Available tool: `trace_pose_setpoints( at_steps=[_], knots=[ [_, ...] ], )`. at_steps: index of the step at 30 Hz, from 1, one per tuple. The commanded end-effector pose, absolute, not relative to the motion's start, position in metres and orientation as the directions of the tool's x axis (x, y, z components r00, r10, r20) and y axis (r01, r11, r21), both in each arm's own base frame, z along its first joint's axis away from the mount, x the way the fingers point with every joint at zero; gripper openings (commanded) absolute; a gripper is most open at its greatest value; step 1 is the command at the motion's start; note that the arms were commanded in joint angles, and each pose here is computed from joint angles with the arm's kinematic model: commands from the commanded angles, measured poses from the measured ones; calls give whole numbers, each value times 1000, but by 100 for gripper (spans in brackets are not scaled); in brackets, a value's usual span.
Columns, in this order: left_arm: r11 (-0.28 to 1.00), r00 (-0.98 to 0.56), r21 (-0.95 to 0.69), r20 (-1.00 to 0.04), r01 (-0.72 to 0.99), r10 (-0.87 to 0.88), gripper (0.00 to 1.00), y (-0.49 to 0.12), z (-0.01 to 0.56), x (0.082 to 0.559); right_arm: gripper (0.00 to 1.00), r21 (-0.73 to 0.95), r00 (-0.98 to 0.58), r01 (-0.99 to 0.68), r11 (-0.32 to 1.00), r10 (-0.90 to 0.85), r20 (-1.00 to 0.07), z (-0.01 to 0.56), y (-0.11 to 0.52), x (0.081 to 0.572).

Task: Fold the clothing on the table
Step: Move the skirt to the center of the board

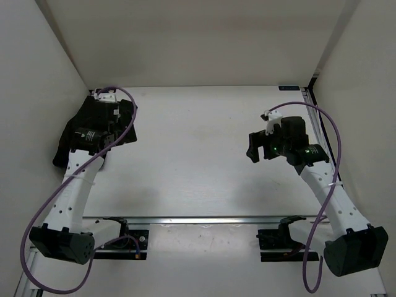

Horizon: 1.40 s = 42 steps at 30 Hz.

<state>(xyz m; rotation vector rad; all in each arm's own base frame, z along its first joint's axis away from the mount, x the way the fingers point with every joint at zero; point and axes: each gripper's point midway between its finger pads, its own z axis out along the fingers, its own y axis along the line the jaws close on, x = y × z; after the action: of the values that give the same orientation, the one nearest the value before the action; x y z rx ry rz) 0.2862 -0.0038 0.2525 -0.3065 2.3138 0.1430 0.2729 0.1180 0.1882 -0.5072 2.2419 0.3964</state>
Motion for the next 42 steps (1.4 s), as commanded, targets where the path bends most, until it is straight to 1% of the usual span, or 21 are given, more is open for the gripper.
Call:
trace_pose_setpoints(
  at_steps=[1,4,7,8,9,10,11,12,13,14,15,16,17,18,20,23,25,26,29,37,42],
  knots=[
    [942,-566,116,-820,-314,-88,98,21,274,312,99,114,-521,-503,857,-195,-831,225,129,281],
    [918,-578,179,-814,-352,-63,99,51,244,331,99,71,-465,-536,842,-224,-856,232,139,277],
    [872,-714,375,-699,-316,43,99,64,207,345,100,17,-430,-544,839,-262,-864,235,137,274],
    [792,-781,518,-619,-324,86,98,78,194,347,99,32,-447,-552,833,-264,-855,233,138,269],
    [683,-771,627,-620,-375,146,99,75,198,352,99,53,-479,-527,848,-245,-843,231,130,271],
    [629,-804,729,-531,-271,269,99,62,187,349,100,50,-479,-508,860,-234,-846,233,123,272],
    [566,-798,791,-488,-233,354,99,57,191,361,100,54,-487,-504,862,-232,-842,232,120,269],
    [533,-795,816,-469,-223,384,99,47,184,369,99,57,-505,-492,869,-231,-832,229,113,268],
    [544,-798,813,-461,-205,389,99,41,178,374,99,50,-505,-489,871,-236,-830,228,109,267],
    [590,-797,771,-504,-241,332,99,45,172,377,99,32,-500,-494,869,-254,-828,228,107,263],
    [667,-817,722,-489,-183,305,99,37,160,381,99,17,-499,-494,869,-267,-825,225,105,262],
    [736,-838,648,-500,-196,217,99,40,146,383,99,-1,-482,-504,864,-282,-830,228,106,261],
    [761,-845,603,-516,-239,143,99,49,138,382,100,-23,-473,-497,868,-293,-831,229,103,260],
    [790,-853,569,-508,-227,120,99,48,131,381,99,-36,-465,-494,869,-298,-834,231,103,262],
    [772,-879,595,-465,-222,105,98,58,118,375,99,-62,-448,-511,857,-328,-832,232,104,259],
    [774,-892,576,-452,-264,33,98,68,104,372,99,-78,-452,-501,862,-338,-825,234,96,261],
    [772,-916,574,-400,-273,-26,98,77,92,367,100,-83,-466,-490,868,-341,-817,233,90,265],
    [772,-915,559,-398,-302,-69,97,82,85,363,99,-89,-464,-491,867,-347,-815,235,87,266],
    [782,-936,552,-335,-290,-111,97,87,62,349,99,-125,-449,-493,861,-374,-812,239,82,275],
    [757,-933,565,-317,-328,-167,99,103,46,347,99,-129,-453,-473,872,-366,-813,249,79,294],
    [730,-913,562,-344,-389,-222,98,121,47,357,99,-105,-482,-454,885,-343,-807,253,80,295]
  ],
)
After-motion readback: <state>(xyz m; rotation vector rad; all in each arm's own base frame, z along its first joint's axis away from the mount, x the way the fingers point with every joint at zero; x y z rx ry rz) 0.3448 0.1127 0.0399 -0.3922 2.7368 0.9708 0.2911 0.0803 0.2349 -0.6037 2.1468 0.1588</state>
